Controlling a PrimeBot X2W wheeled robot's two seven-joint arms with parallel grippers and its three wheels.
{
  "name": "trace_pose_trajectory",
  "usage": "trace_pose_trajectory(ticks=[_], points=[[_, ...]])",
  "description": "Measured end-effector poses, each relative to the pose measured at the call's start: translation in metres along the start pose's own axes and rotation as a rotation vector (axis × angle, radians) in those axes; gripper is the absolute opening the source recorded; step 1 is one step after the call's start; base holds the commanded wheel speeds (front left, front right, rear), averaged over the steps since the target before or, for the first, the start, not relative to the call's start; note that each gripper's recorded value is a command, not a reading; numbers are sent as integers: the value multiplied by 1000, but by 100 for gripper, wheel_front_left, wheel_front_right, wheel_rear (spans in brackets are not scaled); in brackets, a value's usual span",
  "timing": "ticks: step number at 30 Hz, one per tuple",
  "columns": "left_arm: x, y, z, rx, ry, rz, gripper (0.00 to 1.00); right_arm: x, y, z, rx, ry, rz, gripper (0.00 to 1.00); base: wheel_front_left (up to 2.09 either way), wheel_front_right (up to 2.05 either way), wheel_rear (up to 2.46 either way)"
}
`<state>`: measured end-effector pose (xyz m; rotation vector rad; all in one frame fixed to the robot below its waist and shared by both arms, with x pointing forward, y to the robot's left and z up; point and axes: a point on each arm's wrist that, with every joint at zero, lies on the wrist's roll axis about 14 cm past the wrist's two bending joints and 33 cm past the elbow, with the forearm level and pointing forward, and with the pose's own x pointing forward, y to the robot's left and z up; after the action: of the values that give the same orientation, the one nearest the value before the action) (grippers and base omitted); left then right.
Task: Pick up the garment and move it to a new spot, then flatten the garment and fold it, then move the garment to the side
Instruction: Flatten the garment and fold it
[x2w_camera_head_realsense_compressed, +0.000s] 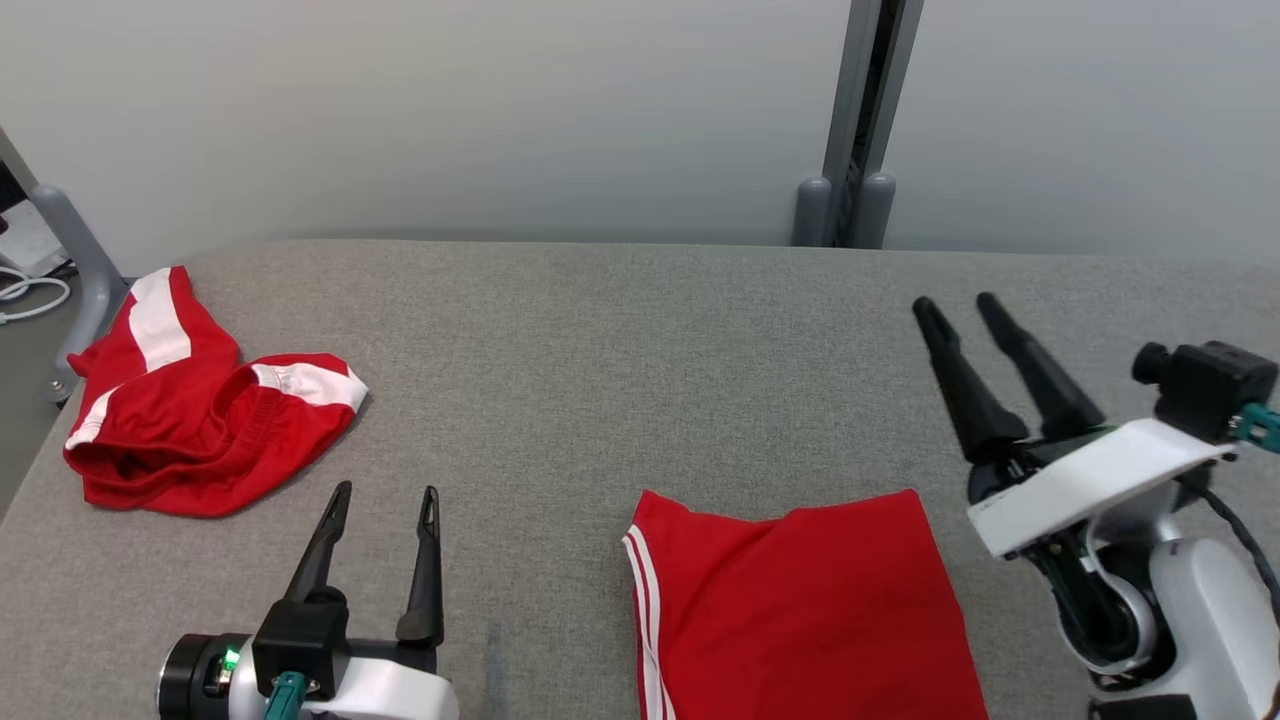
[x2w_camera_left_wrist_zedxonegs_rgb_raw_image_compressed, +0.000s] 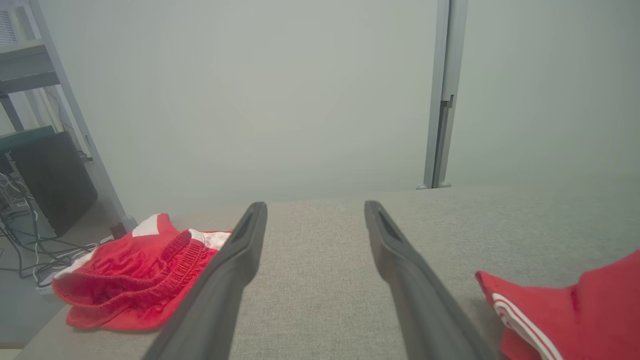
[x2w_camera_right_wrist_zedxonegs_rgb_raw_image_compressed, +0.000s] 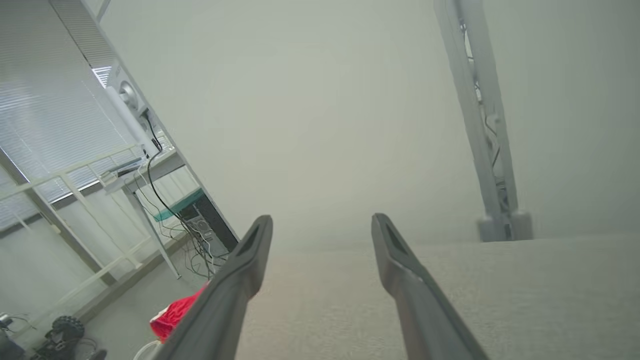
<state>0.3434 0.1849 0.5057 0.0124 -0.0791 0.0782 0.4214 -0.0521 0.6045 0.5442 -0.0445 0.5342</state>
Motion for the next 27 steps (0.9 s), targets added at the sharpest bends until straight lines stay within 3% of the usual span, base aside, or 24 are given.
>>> trace_pose_trajectory(ticks=[7, 13, 16, 23, 27], points=[[7, -3, 8, -10, -27, -5, 100, -26, -33, 29, -454, -81, -89, 100, 0, 0, 0], [12, -5, 17, -10, -54, -3, 100, -58, -65, 18, -507, -111, -202, 100, 0, 0, 0], [14, -9, 17, -11, -56, -14, 100, -74, -81, 2, -449, -98, -272, 100, 0, 0, 0], [15, -17, 27, -10, -87, -24, 100, -96, -96, -9, -508, -81, -330, 100, 0, 0, 0], [12, -18, 29, -20, -93, -17, 100, -102, -101, -7, -462, -110, -377, 100, 0, 0, 0]])
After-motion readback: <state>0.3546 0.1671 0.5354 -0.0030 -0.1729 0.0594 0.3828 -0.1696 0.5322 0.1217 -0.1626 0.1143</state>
